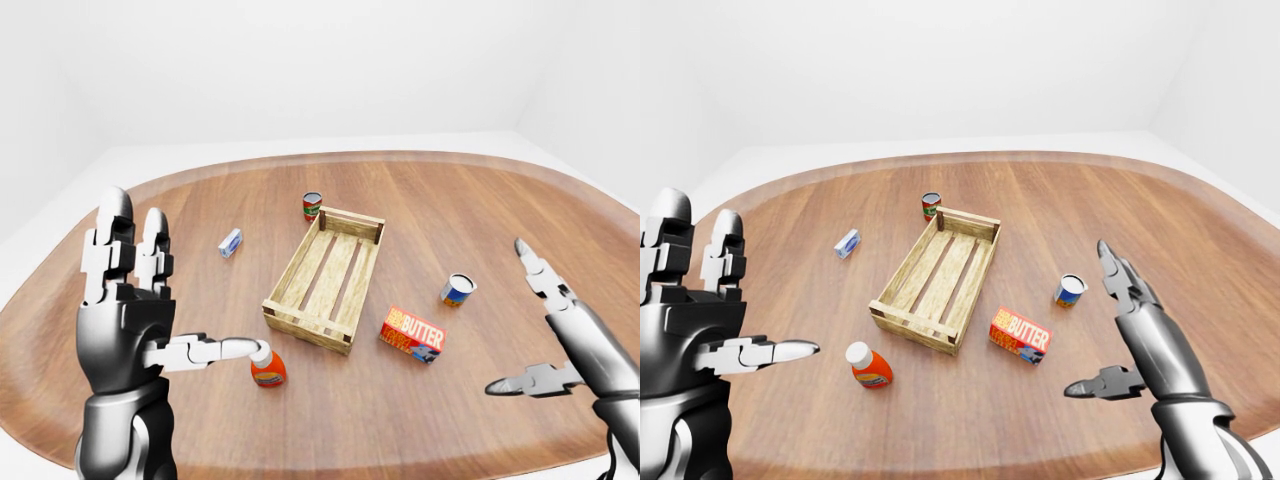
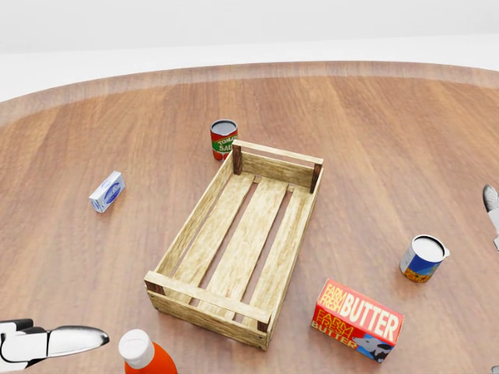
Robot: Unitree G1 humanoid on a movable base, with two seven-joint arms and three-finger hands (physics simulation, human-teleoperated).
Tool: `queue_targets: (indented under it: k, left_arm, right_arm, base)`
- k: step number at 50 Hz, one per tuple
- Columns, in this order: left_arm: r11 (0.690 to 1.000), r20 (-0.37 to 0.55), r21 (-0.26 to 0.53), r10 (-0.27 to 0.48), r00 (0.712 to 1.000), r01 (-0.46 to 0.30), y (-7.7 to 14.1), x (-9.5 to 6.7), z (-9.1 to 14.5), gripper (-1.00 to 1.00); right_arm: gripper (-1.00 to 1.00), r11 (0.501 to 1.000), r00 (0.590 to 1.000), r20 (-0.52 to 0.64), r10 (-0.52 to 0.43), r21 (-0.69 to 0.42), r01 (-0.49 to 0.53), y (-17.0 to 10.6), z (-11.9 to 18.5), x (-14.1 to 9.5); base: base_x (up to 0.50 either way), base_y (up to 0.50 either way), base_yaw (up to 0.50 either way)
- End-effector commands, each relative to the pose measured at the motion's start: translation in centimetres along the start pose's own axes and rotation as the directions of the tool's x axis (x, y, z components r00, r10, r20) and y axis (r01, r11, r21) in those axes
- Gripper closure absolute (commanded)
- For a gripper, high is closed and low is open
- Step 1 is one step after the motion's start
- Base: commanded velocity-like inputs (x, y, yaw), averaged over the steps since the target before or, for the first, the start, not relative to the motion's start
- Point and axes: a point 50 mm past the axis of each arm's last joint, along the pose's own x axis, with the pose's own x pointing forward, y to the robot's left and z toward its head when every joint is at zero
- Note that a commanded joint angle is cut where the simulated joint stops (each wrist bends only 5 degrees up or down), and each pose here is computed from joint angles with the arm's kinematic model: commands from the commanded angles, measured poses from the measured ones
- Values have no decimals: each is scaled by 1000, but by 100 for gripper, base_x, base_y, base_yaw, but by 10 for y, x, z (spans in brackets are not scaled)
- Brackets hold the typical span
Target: Pick up the butter and put it in the tray.
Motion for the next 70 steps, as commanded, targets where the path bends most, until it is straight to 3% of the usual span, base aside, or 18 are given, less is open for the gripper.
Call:
queue_targets:
  k: [1,13,27,36,53,70]
  left_arm:
    - [1000,0,1,5,1000,-5,1,1,-1,-100]
    - [1000,-2,1,6,1000,-6,1,2,-2,-100]
    - [1000,-1,4,7,1000,-7,1,1,-1,-100]
    - [1000,3,8,13,1000,-13,3,2,-1,-100]
    - [1000,-4,9,7,1000,-7,1,2,-2,-100]
    - [1000,6,9,6,1000,-6,1,1,1,-100]
  right_arm:
    - [-100,998,993,-110,-30,-63,24,-5,-15,1]
    - [-100,995,993,-71,91,-40,-94,8,-23,38]
    - [-100,978,972,-109,208,4,-209,30,-37,48]
    - [-100,942,934,-146,326,128,-309,58,-60,58]
    - [-100,921,914,-177,366,210,-328,81,-78,81]
    - [-100,893,873,-227,431,242,-378,98,-92,73]
  base:
    - [0,0,0]
    - [0,0,0]
    - [0,0,0]
    - [0,0,0]
    - [0,0,0]
    - [0,0,0]
